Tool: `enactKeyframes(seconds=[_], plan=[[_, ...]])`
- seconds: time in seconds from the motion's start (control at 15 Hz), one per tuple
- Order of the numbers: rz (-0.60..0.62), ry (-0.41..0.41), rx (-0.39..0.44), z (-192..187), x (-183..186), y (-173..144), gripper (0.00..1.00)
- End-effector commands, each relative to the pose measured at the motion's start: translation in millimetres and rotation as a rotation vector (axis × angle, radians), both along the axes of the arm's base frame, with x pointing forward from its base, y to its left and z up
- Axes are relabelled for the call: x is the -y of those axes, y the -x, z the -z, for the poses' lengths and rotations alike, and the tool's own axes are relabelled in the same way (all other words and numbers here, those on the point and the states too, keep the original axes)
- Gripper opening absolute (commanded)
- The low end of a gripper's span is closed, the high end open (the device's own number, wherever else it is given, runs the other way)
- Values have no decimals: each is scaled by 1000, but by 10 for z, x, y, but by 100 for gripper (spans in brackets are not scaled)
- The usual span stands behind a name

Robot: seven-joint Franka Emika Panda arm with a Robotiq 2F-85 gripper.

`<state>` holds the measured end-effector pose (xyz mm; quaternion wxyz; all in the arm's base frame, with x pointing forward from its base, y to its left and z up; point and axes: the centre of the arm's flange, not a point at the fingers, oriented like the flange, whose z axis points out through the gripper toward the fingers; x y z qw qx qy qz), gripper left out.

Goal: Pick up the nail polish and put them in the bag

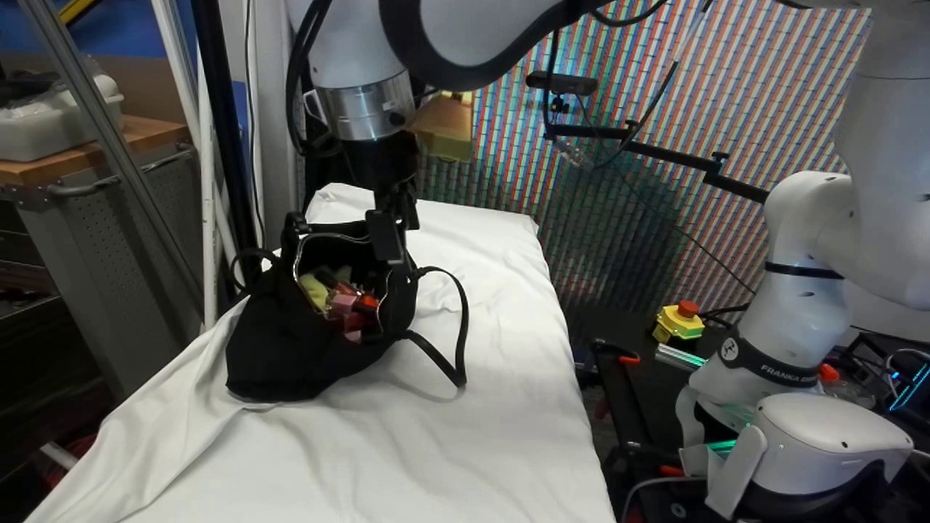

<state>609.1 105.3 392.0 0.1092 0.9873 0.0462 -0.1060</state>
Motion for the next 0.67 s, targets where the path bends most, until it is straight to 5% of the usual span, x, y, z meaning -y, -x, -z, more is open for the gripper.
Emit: enactKeyframes(seconds=[0.0, 0.2, 0.6], plan=[[-68, -22, -42, -427, -76, 662, 100], [-104, -45, 5, -674, -117, 1067, 100], [-64, -107, 274, -788, -48, 1676, 100]])
